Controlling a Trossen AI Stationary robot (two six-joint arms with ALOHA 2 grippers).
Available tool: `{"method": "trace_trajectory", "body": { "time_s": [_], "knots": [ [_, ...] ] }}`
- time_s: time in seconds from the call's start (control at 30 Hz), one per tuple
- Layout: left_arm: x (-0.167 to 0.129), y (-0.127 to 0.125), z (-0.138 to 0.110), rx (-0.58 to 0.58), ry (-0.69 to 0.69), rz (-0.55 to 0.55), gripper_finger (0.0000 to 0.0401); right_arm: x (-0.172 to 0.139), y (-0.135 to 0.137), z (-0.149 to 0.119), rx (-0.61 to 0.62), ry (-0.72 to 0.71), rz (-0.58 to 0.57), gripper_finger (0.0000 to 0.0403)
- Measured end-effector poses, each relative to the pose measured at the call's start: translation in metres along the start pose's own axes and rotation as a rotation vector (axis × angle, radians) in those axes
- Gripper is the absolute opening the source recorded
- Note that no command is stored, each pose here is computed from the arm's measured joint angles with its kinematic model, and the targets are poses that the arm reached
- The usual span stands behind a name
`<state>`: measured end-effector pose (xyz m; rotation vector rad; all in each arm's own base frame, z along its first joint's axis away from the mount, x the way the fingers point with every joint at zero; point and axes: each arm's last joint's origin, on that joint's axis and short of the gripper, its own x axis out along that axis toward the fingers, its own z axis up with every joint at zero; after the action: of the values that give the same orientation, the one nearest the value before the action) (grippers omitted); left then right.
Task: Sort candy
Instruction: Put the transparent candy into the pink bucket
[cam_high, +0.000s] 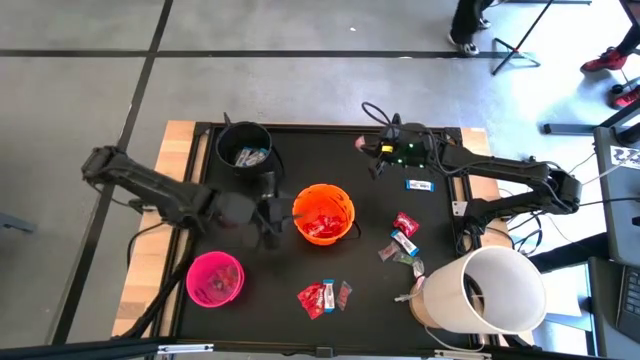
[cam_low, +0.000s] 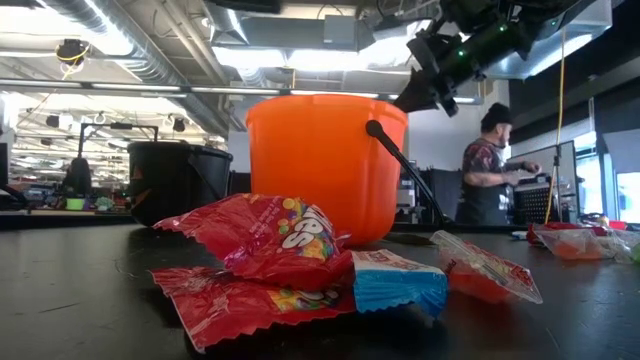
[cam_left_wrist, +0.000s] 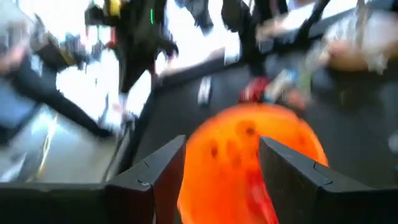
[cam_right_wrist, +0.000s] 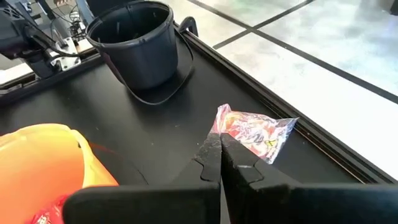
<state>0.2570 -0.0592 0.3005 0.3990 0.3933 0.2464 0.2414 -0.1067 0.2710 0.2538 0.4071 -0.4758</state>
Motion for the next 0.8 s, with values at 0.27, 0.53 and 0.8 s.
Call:
{"method": "trace_trajectory", "body": {
  "time_s": [0.27,0.53,0.8],
  "knots": [
    [0.033,0.072,-0.016,-0.057,-0.267,0.214,0.0195,-0.001,0.006,0.013,0.012,-0.114,0.159,0.0000],
    [0.063,0.125,-0.046,-0.156,-0.336,0.127,0.0195,-0.007,0.013,0.033,0.030,-0.316,0.304,0.0000],
    [0.103,0.126,-0.069,-0.305,-0.398,0.054,0.0195,-0.008,0.013,0.035,0.056,-0.337,0.314,0.0000]
  ]
}}
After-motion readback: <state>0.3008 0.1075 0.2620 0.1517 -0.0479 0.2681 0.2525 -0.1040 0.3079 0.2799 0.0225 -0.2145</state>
